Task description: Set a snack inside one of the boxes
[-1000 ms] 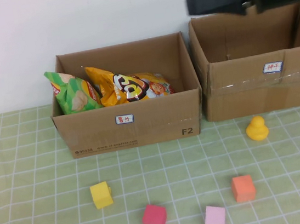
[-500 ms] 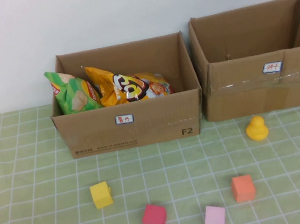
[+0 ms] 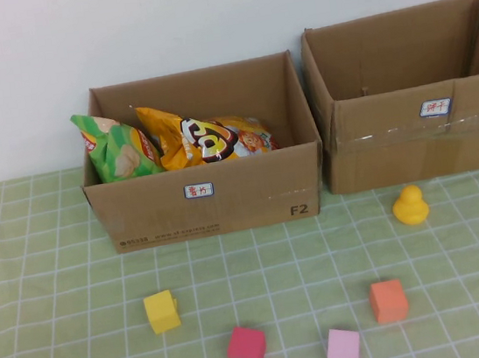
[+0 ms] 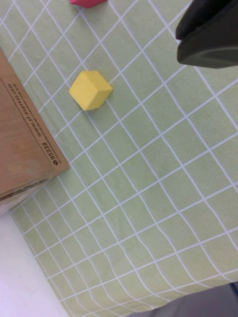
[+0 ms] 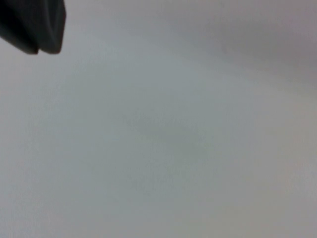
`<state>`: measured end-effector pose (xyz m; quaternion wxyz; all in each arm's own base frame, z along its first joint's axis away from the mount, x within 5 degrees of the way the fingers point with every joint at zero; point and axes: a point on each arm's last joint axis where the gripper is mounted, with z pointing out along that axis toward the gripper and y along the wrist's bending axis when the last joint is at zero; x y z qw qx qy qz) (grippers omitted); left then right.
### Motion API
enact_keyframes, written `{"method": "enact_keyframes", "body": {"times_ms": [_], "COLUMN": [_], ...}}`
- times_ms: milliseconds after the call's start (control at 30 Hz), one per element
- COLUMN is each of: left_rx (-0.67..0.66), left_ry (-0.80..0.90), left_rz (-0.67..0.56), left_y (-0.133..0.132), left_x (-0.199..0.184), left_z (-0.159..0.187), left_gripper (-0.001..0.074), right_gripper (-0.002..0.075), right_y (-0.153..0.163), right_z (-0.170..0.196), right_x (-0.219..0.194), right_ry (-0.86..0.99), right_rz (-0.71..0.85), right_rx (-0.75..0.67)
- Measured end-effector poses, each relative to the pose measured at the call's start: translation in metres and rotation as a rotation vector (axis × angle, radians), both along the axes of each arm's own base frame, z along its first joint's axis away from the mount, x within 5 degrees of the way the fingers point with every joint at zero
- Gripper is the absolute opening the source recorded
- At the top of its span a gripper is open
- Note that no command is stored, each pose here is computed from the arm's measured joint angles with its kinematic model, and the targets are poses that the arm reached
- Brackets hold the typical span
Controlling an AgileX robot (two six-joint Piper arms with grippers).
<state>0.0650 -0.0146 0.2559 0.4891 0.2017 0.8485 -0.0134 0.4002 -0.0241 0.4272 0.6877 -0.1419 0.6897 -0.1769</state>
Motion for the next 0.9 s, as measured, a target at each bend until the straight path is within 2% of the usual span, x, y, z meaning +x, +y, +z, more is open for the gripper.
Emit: {"method": "enact_keyframes", "body": {"times_ms": [67, 167, 367, 467, 600, 767, 900], "left_rx": [0.000, 0.000, 0.000, 0.000, 0.002, 0.002, 0.002], "left_ry": [0.000, 0.000, 0.000, 0.000, -0.001, -0.001, -0.001], "left_rz": [0.000, 0.000, 0.000, 0.000, 0.000, 0.000, 0.000], "left_y": [0.000, 0.000, 0.000, 0.000, 0.000, 0.000, 0.000], "left_x": [0.000, 0.000, 0.000, 0.000, 0.000, 0.000, 0.000], "left_z": [0.000, 0.000, 0.000, 0.000, 0.000, 0.000, 0.000], "left_gripper": [-0.0001, -0.0001, -0.0001, -0.0001, -0.0001, -0.0001, -0.0001], "right_gripper": [0.0006, 0.0006, 0.0000, -0.0001, -0.0001, -0.0001, -0.0001], "right_y": [-0.010, -0.019, -0.014, -0.014, -0.020, -0.015, 0.001], "right_z": [-0.015, -0.044, -0.105, -0.131, -0.159, -0.202, -0.222], "right_x": [0.000, -0.002, -0.012, -0.021, -0.039, -0.067, -0.084], "right_ry": [0.033, 0.108, 0.289, 0.373, 0.483, 0.686, 0.829], "right_rz": [-0.107, -0.207, -0.192, -0.198, -0.289, -0.355, -0.312], "right_rx": [-0.024, 0.020, 0.216, 0.186, 0.103, 0.186, 0.155]}}
